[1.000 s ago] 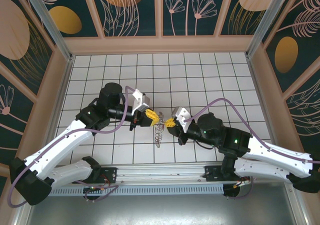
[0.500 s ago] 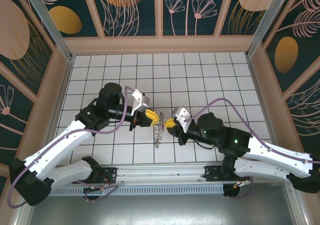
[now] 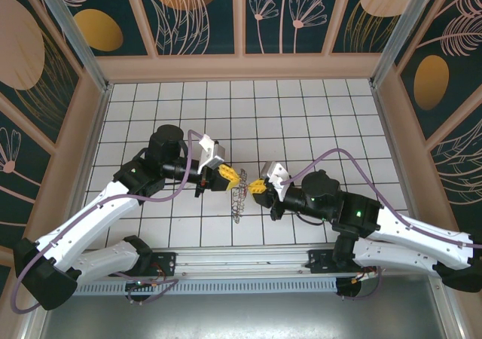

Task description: Put the keys on the keyring

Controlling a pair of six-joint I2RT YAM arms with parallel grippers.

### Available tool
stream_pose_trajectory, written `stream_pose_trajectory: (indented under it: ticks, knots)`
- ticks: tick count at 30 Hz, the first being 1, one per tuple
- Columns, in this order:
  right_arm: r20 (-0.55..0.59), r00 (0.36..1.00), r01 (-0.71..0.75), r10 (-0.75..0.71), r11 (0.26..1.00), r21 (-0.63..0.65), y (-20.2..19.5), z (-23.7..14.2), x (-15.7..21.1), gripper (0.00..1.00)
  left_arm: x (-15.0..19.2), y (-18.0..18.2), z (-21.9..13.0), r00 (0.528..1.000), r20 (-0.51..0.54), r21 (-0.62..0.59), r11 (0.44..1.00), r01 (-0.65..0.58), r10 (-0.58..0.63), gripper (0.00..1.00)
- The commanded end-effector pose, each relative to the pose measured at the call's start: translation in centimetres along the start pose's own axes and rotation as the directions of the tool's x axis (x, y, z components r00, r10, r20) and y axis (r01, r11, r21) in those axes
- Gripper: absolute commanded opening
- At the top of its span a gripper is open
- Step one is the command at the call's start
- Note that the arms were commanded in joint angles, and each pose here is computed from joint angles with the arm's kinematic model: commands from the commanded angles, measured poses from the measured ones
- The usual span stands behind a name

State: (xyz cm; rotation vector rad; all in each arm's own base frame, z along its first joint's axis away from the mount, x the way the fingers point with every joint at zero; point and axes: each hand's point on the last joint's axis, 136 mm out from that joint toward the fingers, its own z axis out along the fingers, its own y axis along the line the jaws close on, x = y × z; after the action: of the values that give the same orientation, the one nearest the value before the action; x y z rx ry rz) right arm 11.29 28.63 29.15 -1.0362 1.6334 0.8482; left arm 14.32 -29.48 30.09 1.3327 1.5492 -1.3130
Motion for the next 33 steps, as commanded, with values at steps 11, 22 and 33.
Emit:
stream_pose_trajectory:
  ticks: [11, 22, 33]
  knots:
    - [0.022, 1.0, -0.018, 0.016, 0.998, 0.066, -1.2, 0.0, -0.4, 0.0, -0.8, -0.6, -0.1, 0.999, 0.023, 0.018, 0.999, -0.036, 0.035, 0.0]
    - [0.018, 1.0, -0.007, 0.006, 0.998, 0.059, -1.1, 0.3, -0.4, 0.0, -0.7, -0.6, 0.0, 0.999, 0.022, 0.017, 0.999, -0.032, 0.032, 0.0]
    - [0.04, 0.999, -0.011, 0.011, 1.0, 0.008, -0.3, -0.3, -0.4, 0.0, -0.8, -0.5, 0.0, 0.999, 0.021, 0.016, 0.999, -0.032, 0.031, 0.0]
